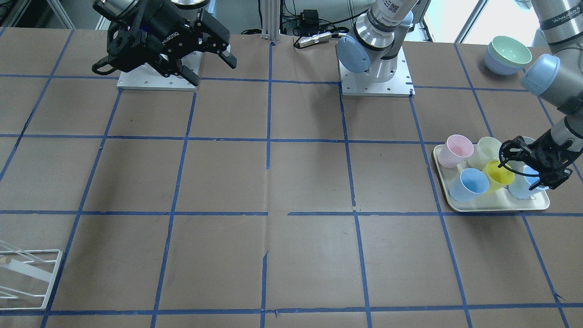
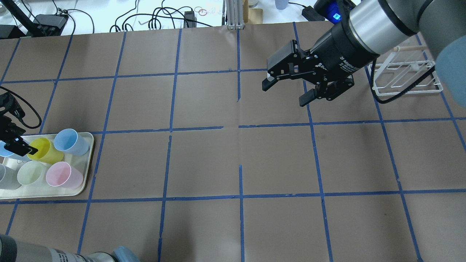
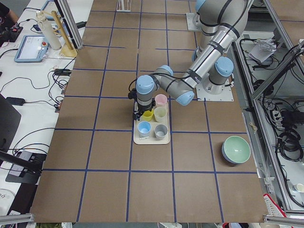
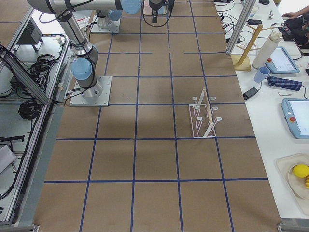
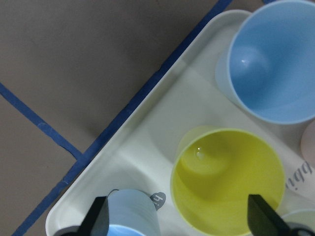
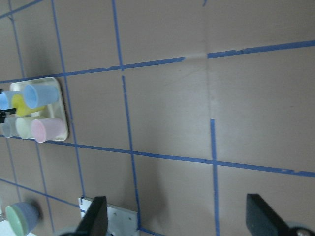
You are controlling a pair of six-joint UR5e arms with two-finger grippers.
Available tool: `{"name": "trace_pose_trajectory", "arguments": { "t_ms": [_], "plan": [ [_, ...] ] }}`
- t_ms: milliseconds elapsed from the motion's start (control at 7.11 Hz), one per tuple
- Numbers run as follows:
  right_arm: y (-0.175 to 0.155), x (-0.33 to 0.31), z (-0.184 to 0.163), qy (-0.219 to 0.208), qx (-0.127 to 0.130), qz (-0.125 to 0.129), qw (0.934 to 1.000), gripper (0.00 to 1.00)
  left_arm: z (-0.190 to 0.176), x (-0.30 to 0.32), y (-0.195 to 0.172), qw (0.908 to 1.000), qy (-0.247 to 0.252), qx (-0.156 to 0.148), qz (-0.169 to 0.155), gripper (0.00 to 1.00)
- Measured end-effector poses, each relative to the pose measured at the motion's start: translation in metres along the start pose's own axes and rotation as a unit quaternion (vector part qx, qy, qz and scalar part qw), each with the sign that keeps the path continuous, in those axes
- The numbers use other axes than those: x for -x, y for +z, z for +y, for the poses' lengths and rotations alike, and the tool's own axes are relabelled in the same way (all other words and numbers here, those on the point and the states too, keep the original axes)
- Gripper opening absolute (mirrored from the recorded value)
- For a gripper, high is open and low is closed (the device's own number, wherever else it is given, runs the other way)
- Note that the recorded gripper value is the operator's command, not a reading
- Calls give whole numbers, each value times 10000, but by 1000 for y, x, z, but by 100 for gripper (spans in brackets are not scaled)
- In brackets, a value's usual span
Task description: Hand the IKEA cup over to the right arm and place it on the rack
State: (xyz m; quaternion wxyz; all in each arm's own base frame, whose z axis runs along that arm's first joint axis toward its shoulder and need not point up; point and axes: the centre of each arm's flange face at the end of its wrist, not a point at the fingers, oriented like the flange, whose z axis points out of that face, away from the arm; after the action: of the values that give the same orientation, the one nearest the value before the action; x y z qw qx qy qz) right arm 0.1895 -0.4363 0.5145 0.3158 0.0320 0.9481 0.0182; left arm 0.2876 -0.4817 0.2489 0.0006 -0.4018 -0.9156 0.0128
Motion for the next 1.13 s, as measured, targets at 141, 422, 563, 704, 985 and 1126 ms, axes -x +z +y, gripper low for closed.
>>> {"name": "trace_pose_trajectory", "arguments": {
  "t_ms": [141, 422, 563, 704, 985, 1126],
  "plan": [
    [-1, 7, 0, 9, 10, -368, 9993, 100, 0, 2, 5, 10000, -19, -1, 40, 85],
    [-2, 22, 0, 20, 66, -1242, 9922, 100, -1, 4, 14, 9999, -57, 2, 116, 71],
    [-5, 26, -2, 64, 78, -1671, 9859, 100, -1, 4, 18, 9999, -67, 5, 151, 53],
    [-8, 24, -7, 159, 65, -2078, 9780, 100, -1, 5, 20, 9998, -72, 8, 177, 36],
    [-1, 11, -10, 303, 98, -2625, 9644, 100, -1, 5, 23, 9998, -76, 10, 197, 3],
    [5, 6, -10, 322, 126, -2730, 9614, 100, -1, 5, 23, 9998, -89, 11, 200, 0]
  ]
}}
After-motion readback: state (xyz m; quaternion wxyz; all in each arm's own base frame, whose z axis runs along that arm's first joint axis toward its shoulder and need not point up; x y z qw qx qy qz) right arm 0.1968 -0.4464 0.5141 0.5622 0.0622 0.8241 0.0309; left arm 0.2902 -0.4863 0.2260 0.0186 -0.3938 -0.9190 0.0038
